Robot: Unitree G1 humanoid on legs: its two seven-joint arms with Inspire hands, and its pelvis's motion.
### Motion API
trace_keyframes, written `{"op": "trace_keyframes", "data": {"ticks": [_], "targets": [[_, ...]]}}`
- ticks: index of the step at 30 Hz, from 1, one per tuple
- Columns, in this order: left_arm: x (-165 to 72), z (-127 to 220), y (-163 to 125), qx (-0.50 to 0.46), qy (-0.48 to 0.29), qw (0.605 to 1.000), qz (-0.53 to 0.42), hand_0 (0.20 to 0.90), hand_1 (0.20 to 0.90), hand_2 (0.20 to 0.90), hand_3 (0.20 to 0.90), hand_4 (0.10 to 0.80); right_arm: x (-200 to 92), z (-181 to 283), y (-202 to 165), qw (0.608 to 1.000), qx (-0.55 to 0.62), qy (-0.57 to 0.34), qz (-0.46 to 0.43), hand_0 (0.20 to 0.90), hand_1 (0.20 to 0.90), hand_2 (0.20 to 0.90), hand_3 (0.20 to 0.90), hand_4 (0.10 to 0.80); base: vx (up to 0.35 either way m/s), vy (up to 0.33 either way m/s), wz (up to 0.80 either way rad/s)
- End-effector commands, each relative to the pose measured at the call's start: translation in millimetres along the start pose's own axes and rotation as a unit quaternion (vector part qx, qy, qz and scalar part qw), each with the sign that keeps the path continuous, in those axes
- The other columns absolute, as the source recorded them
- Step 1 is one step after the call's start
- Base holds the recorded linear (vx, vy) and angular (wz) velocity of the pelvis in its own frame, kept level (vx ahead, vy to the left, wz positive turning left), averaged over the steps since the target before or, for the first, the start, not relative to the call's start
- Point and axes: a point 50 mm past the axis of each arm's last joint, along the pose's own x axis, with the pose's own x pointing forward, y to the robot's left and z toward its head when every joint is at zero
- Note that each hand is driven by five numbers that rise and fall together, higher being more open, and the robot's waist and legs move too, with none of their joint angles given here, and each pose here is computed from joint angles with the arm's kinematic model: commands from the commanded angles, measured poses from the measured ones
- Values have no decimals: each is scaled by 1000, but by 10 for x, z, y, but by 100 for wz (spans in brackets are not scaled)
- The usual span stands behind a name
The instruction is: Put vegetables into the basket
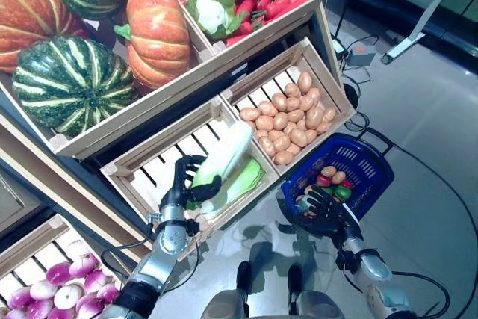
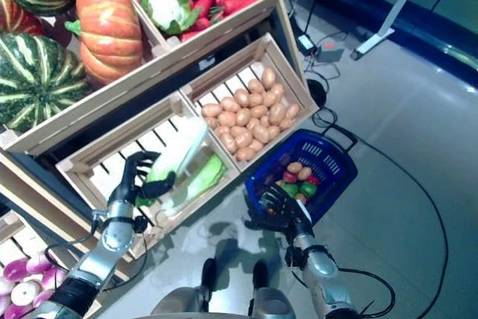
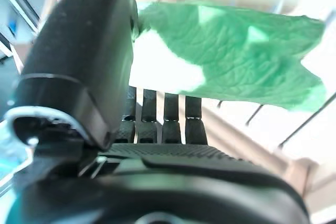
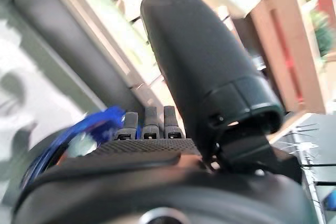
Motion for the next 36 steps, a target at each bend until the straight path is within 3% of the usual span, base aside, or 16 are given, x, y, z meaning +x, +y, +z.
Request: {"op": "trace_keyframes", "data": {"ticks": [1, 7, 19, 24, 30, 36], "targets": [[127, 450, 123, -31, -135, 990, -27, 300, 300, 300, 300, 400, -37, 350, 187, 988, 39, -109, 105, 900, 900, 900, 900, 800, 38, -15, 0], [122, 519, -23, -42, -150, 980, -121, 300, 300, 300, 300, 400, 14, 526, 432, 962, 77, -135, 223, 900, 900, 900, 900, 800, 47, -18, -3], [14, 676, -354, -67, -177, 951, -246, 300, 300, 300, 300, 400, 84, 728, 740, 925, 152, -176, 299, 900, 900, 900, 900, 800, 42, -13, -4], [-7, 762, -437, -70, -187, 943, -267, 300, 300, 300, 300, 400, 117, 805, 785, 917, 191, -200, 289, 900, 900, 900, 900, 800, 9, -5, -1], [-11, 805, -473, -78, -187, 947, -251, 300, 300, 300, 300, 400, 142, 836, 840, 919, 211, -211, 256, 900, 900, 900, 900, 800, -3, 6, -3], [35, 728, -335, -98, -172, 968, -156, 300, 300, 300, 300, 400, 154, 800, 799, 927, 215, -206, 229, 900, 900, 900, 900, 800, 0, 0, 0]]}}
